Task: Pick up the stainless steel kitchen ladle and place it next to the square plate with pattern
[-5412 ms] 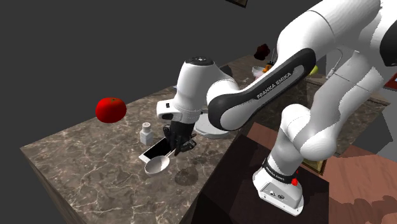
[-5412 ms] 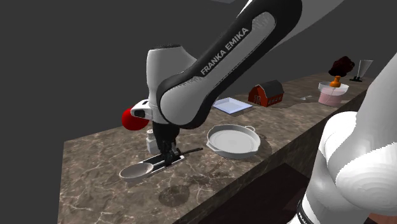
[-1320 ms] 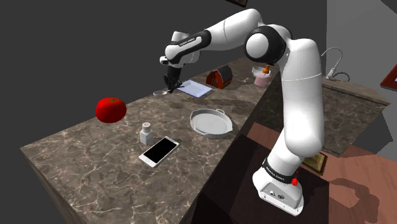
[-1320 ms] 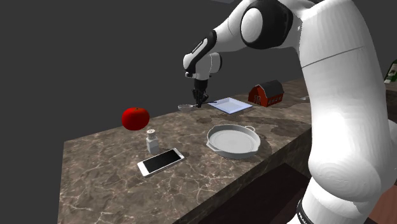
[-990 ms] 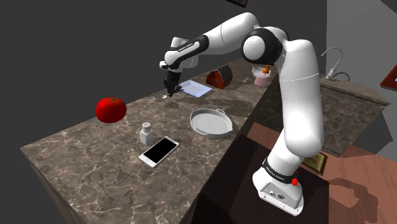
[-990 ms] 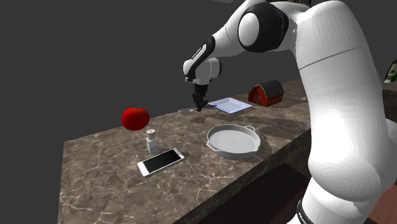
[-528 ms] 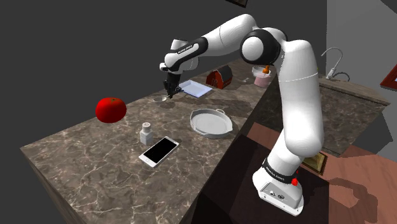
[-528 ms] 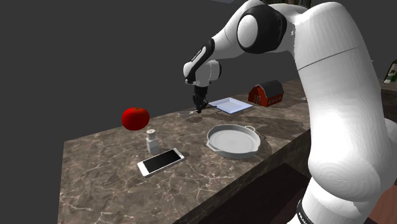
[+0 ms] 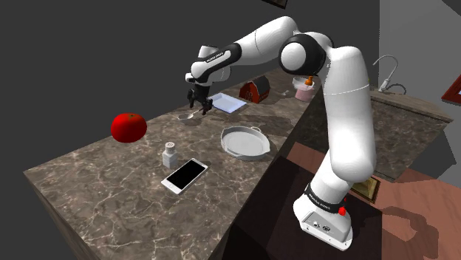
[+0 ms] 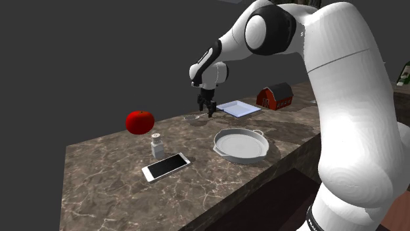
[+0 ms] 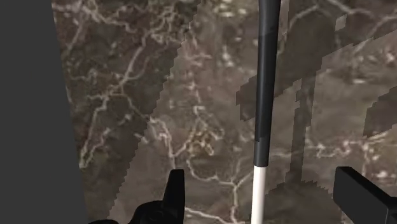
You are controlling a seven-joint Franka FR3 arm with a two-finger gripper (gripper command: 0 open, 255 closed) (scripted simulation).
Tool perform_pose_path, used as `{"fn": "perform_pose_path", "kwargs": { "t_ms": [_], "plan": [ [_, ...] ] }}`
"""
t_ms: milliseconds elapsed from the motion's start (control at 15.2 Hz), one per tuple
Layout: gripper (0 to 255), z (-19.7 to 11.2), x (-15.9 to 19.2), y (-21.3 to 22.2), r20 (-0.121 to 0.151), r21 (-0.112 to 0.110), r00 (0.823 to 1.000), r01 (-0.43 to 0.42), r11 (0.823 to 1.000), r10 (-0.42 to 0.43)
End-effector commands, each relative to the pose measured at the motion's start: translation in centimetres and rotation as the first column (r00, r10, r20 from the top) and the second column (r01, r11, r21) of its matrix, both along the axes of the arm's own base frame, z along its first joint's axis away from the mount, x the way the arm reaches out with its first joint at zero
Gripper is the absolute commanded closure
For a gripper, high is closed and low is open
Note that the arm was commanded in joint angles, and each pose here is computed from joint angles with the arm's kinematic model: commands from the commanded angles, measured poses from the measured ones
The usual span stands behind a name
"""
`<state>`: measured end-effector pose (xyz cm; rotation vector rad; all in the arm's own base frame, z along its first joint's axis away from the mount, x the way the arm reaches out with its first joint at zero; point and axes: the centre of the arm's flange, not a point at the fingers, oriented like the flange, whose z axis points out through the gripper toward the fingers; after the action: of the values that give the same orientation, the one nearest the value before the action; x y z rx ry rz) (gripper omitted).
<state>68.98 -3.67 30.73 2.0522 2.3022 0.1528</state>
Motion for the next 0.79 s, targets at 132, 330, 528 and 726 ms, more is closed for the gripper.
{"fn": "perform_pose_path", "kwargs": {
  "t_ms": [132, 330, 528, 726],
  "plan": [
    [0, 3.9, -0.4, -0.1, 0.000, 0.000, 1.000, 0.000, 1.000, 0.000],
    [0, 5.0, -0.5, -0.2, 0.000, 0.000, 1.000, 0.000, 1.000, 0.000],
    [0, 5.0, -0.5, -0.2, 0.000, 0.000, 1.000, 0.000, 1.000, 0.000],
    [0, 5.0, -0.5, -0.2, 0.000, 0.000, 1.000, 0.000, 1.000, 0.000]
  ]
}}
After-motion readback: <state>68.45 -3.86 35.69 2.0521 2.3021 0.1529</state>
